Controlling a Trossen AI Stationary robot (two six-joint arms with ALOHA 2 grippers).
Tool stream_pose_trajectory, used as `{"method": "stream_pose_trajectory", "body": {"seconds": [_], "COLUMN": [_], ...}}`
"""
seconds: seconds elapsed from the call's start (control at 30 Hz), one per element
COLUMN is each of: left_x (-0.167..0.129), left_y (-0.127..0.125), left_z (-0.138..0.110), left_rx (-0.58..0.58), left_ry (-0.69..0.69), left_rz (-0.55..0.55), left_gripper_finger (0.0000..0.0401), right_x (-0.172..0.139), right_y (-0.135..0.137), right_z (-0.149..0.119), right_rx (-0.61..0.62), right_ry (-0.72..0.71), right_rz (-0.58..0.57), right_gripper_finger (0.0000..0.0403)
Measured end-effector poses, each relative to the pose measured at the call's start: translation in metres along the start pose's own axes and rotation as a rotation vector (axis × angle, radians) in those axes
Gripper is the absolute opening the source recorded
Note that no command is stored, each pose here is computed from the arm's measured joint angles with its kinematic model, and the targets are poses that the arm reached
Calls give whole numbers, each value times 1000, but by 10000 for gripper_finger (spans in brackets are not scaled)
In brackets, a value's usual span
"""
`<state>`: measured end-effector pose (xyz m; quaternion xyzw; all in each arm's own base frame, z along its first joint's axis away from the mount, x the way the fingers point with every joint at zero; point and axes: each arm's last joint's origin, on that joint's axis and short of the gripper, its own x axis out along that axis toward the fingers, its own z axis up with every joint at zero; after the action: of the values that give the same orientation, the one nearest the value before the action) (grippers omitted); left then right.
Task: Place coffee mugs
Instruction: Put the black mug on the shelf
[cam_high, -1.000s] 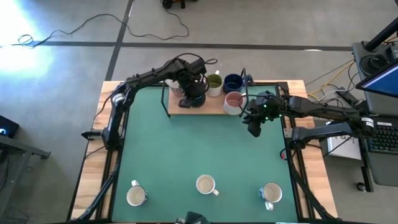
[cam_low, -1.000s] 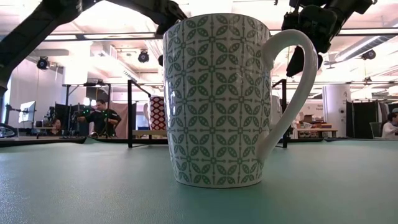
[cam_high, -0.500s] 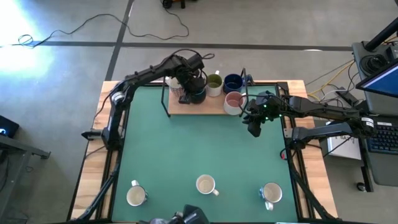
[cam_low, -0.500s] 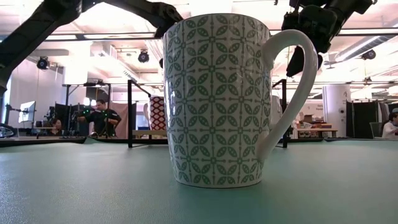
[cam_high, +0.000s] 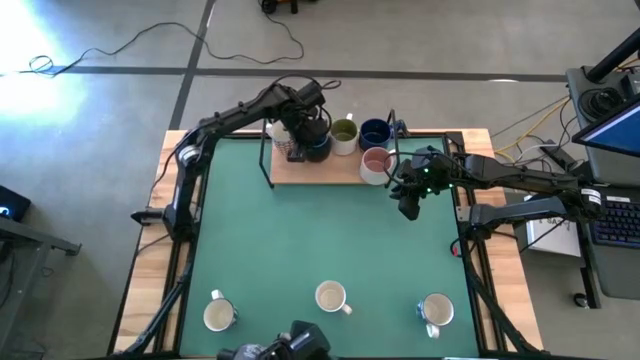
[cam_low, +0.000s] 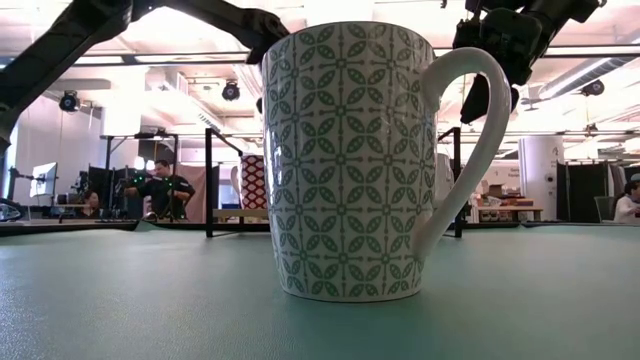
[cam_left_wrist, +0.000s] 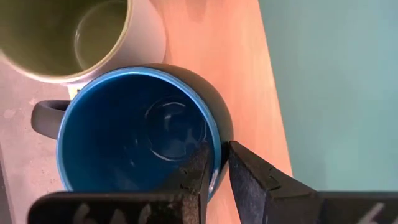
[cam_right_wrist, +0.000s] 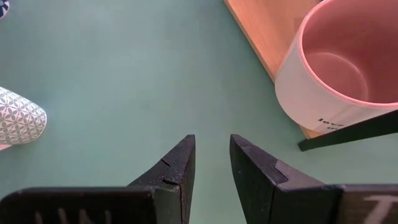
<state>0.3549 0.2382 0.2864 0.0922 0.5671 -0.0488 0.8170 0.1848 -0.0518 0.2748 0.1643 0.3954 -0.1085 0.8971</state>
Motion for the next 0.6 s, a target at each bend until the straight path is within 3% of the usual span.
{"method": "stream_pose_trajectory", "body": {"seconds": [0.6], "left_x": [-2], "left_y": [12], "left_z": [-6], "left_rx": [-19], "left_ry": [-22], "left_rz": [49], "left_gripper_finger": [38], "right_x": [0], "right_y": [0], "right_z": [0], "right_rx": [0], "right_ry": [0], "right_rz": [0], "right_gripper_finger": [89]}}
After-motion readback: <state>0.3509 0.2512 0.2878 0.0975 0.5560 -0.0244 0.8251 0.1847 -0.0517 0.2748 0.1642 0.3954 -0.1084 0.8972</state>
